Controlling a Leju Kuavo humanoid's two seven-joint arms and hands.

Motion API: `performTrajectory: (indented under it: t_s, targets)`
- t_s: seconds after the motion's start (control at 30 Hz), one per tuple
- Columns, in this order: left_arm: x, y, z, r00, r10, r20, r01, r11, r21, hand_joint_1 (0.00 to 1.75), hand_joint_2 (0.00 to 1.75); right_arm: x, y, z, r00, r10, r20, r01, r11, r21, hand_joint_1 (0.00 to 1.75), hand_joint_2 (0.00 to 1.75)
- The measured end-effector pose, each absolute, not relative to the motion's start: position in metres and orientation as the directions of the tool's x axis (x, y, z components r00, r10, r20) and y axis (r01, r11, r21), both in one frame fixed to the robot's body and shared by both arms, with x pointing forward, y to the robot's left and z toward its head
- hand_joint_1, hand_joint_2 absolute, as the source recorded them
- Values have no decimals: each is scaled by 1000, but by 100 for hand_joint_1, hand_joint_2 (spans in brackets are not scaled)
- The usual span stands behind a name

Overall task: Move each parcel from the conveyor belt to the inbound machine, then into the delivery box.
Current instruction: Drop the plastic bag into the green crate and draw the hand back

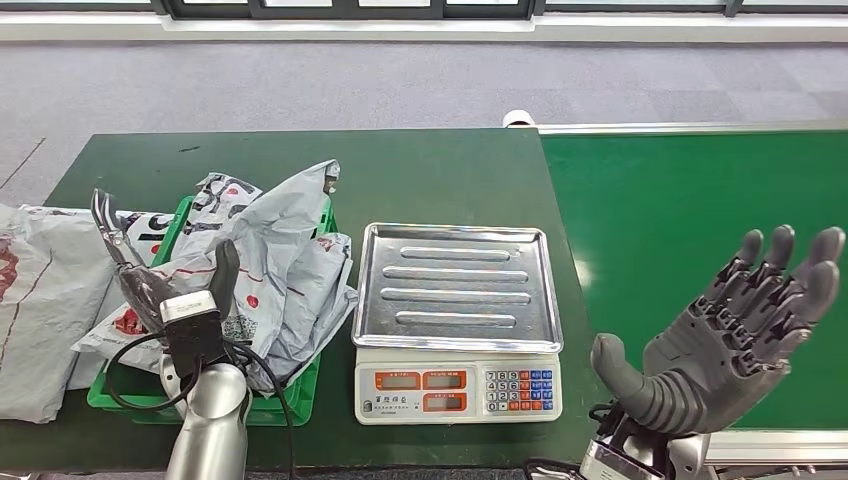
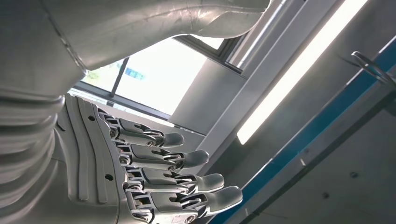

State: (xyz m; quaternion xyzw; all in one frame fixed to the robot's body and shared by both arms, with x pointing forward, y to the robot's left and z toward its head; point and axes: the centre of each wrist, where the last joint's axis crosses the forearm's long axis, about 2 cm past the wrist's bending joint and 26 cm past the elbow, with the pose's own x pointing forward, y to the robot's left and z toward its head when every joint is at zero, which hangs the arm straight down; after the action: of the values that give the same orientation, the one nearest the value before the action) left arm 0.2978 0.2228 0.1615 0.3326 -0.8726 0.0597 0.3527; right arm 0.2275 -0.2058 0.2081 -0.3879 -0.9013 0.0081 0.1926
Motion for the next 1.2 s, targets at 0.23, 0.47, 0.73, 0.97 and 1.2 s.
performTrajectory:
  t_s: [0.23, 0.47, 0.73, 0.97, 1.2]
  targets:
    - [277, 208, 173, -644, -380, 664, -548, 835, -54, 0, 175, 226, -200, 198, -642, 654, 401, 657, 738, -152, 0, 175]
    - [256, 191, 202, -773, -250, 583, -422, 889, -178, 0, 175, 225, -180, 198, -701, 568, 431, 581, 806, -116, 0, 175]
    - [241, 177, 216, -835, -196, 514, -331, 926, -185, 0, 175, 223, -167, 196, -733, 510, 451, 525, 845, -102, 0, 175]
    - [228, 169, 230, -873, -132, 470, -264, 937, -227, 0, 175, 219, -157, 195, -752, 457, 475, 482, 873, -76, 0, 175]
    - [216, 167, 237, -890, -104, 444, -234, 940, -248, 0, 175, 212, -150, 195, -762, 444, 471, 462, 883, -84, 0, 175]
